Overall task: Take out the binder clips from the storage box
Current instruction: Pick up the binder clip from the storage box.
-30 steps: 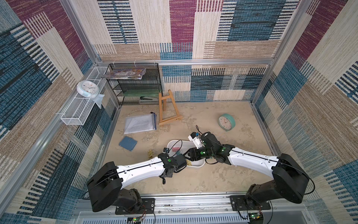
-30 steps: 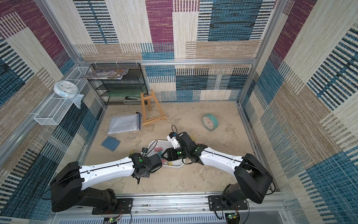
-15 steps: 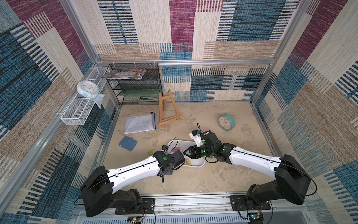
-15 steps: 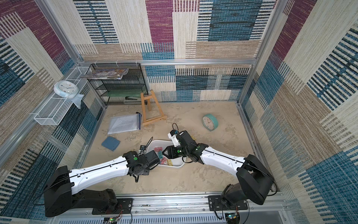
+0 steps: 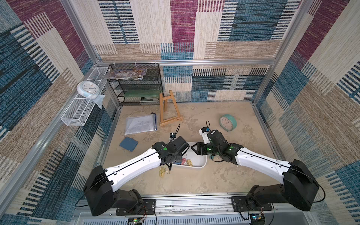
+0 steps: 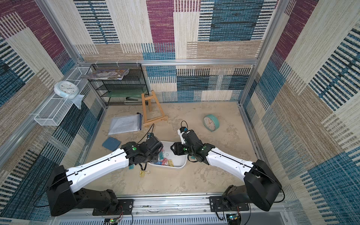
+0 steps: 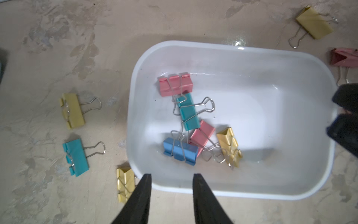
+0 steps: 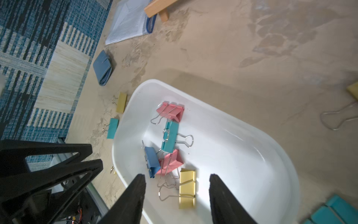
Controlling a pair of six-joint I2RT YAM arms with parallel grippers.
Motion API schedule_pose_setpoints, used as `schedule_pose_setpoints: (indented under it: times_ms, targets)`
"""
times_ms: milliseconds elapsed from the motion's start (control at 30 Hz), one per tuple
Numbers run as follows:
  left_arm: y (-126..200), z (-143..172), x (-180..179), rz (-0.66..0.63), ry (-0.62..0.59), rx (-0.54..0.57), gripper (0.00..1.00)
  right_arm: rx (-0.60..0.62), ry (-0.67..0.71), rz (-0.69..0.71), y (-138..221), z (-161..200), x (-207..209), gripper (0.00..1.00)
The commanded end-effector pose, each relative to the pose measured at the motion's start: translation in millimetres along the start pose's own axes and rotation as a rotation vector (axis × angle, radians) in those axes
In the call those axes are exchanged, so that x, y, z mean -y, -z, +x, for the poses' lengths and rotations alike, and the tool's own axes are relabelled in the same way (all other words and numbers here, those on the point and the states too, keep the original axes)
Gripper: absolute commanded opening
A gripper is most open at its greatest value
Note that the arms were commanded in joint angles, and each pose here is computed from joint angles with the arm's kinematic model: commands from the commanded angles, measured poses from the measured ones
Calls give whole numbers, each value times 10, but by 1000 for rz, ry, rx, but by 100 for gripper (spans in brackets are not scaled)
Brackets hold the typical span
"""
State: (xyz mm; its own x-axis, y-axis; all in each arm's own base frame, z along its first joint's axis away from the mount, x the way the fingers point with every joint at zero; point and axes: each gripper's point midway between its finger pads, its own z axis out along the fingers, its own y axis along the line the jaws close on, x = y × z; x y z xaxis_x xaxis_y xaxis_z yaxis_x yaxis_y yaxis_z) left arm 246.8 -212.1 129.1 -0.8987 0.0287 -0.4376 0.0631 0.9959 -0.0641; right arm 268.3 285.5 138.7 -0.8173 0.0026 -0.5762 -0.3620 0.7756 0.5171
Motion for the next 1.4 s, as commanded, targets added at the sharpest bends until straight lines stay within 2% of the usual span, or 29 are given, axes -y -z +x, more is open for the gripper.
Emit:
schedule_pose_setpoints:
  times_ms: [0,300,667,900,1133,1367]
  targets:
    - [-107,-112,206,34,-9,-20,35,18,-31,30,36,-32,121,57]
    - [-547,-102,301,-40,37,-130,35,9,-59,-17,38,9,156,58]
    - [-772,-84,298,-76,42,-169,36,-18,-69,-33,-33,90,175,58]
    - [-851,-93,294,-99,31,-172,28,-27,-70,-29,-50,110,188,58]
    - [-866,-79,244,-129,21,-178,10,-27,-72,-28,-45,126,199,58]
    - [-804,-110,289,-103,5,-174,5,-32,-75,-15,-63,136,227,58]
